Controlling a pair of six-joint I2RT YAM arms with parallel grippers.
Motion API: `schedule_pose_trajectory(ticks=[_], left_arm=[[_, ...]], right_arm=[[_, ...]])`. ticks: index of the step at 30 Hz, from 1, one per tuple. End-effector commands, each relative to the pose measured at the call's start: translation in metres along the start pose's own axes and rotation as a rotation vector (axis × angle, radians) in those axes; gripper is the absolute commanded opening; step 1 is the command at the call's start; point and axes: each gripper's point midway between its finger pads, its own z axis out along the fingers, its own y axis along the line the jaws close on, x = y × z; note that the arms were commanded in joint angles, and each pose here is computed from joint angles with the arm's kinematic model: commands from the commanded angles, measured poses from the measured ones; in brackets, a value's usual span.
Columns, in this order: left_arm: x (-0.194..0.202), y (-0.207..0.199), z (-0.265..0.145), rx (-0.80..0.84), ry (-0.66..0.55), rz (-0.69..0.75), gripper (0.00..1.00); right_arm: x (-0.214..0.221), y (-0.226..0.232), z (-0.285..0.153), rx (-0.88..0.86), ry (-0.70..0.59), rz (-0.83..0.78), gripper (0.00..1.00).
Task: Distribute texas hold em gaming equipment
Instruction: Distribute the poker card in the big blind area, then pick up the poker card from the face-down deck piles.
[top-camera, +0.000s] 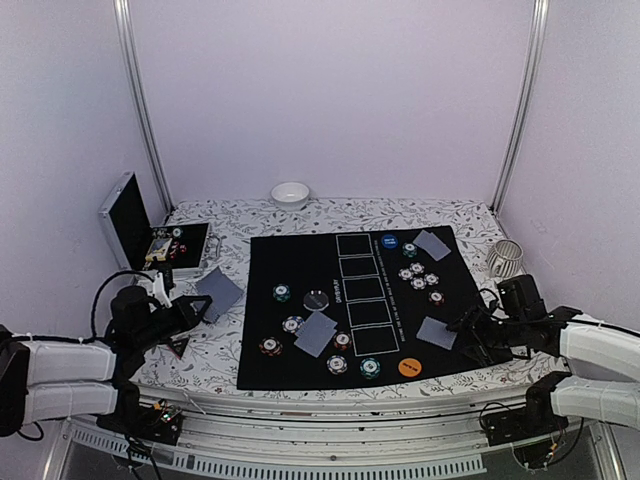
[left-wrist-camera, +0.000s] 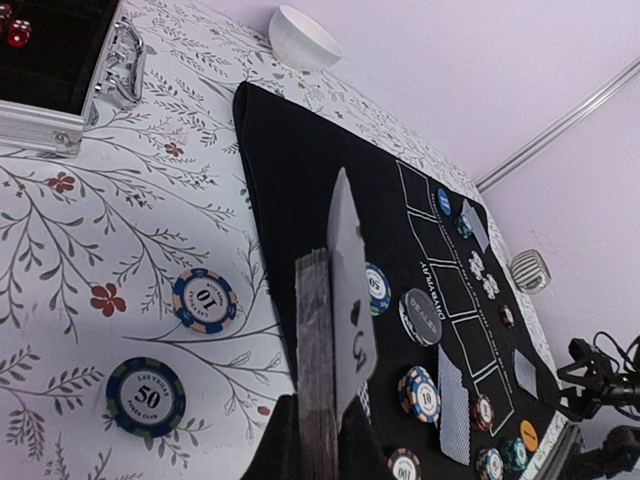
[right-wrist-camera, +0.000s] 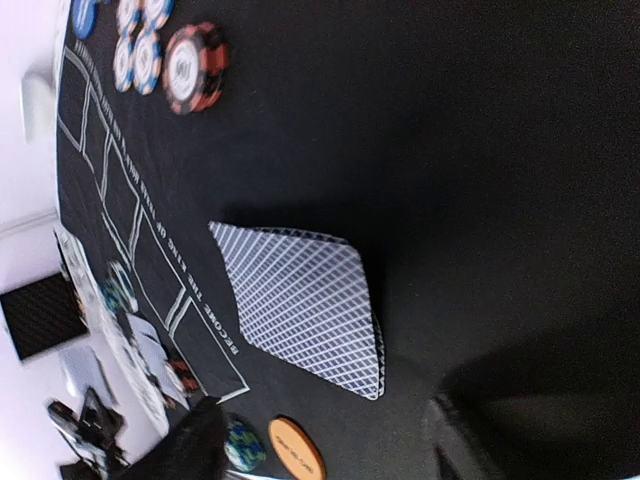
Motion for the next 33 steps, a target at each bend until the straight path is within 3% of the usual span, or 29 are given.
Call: schedule_pose_trajectory(ticks=[1, 2, 6, 10, 13, 16, 21, 24, 27, 33], left_arm=[[-0.021, -0.011, 0.000, 0.016, -0.053, 0.030, 0.00], [-0.023, -0.012, -0.001, 0.019, -0.059, 0.035, 0.00], [-0.032, -0.021, -0.003, 0.045, -0.081, 0.061, 0.00], [-0.038, -0.035, -0.004, 0.104, -0.091, 0.081, 0.00], [-0.042, -0.051, -0.006, 0.176, -0.093, 0.091, 0.00], [-0.047, -0.069, -0.011, 0.258, -0.105, 0.117, 0.00], [-0.051, -0.097, -0.023, 0.379, -0.108, 0.179, 0.00], [-0.049, -0.112, -0.031, 0.457, -0.100, 0.204, 0.00], [-0.046, -0.125, -0.040, 0.523, -0.085, 0.217, 0.00], [-0.039, -0.141, -0.052, 0.617, -0.082, 0.218, 0.00]], right_arm=[[-0.014, -0.014, -0.015, 0.037, -0.117, 0.132, 0.90], [-0.020, -0.013, -0.024, 0.033, -0.165, 0.151, 1.00], [-0.054, 0.006, -0.067, -0.017, -0.391, 0.151, 0.99], [-0.081, 0.045, -0.103, -0.054, -0.531, 0.033, 0.99], [-0.097, 0.106, -0.121, -0.090, -0.566, -0.185, 0.99], [-0.094, 0.169, -0.112, -0.139, -0.531, -0.462, 0.99], [-0.013, 0.287, -0.071, -0.268, -0.496, -0.984, 0.99], [0.059, 0.344, -0.031, -0.474, -0.347, -1.261, 0.99], [0.129, 0.380, -0.016, -0.755, -0.123, -1.403, 0.99], [0.204, 0.402, 0.019, -0.955, 0.120, -1.487, 0.98]])
